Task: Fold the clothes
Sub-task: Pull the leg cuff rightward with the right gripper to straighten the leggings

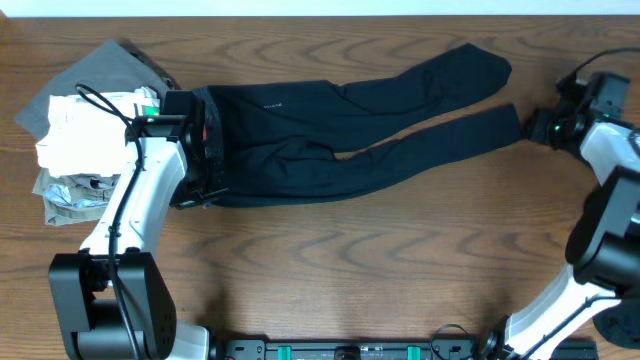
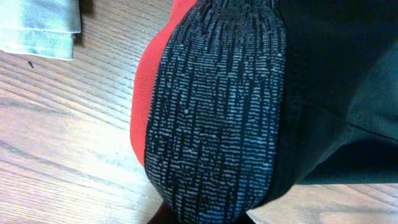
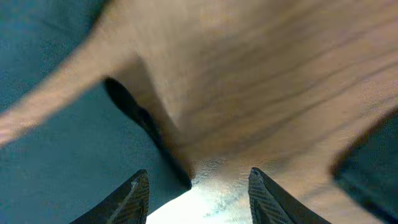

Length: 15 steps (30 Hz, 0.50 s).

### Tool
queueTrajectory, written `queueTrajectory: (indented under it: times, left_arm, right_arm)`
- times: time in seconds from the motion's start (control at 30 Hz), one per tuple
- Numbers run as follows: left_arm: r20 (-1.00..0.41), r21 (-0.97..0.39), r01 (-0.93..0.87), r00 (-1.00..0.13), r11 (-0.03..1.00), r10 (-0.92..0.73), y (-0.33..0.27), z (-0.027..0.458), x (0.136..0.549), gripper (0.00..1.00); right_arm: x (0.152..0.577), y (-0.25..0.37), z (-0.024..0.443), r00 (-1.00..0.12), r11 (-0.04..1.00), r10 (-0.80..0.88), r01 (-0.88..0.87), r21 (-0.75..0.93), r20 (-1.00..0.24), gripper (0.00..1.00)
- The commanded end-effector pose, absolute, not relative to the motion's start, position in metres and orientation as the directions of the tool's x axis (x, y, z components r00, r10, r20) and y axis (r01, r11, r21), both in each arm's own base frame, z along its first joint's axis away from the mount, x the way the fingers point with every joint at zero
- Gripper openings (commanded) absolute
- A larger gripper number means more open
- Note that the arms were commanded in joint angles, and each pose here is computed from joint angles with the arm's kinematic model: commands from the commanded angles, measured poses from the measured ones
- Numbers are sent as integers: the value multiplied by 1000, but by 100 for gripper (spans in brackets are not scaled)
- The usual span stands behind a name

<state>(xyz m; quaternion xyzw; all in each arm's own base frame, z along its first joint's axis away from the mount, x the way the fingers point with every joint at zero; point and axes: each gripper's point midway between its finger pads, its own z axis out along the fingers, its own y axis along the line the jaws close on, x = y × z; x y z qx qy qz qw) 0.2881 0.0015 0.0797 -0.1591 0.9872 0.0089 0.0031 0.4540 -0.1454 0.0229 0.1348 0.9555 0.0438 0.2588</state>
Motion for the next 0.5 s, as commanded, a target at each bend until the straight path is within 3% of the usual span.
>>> queueTrajectory:
  times: [0.0,0.17,0.47]
  left_arm:
    - [-13,38,-320,-948,947,-319,5,79,287,7]
    - [-15,37,-320,-948,947,-319,5,79,288,7]
    - [-15,37,-320,-948,947,-319,5,79,288,7]
  right_arm:
    - [452,-139,-1,-854,962,268,215,166,-445,52]
    - [448,-123,-25,-876,949,278,189,251,-394,51]
    - [446,-111,-26,-883,937,281,168,307,-376,47]
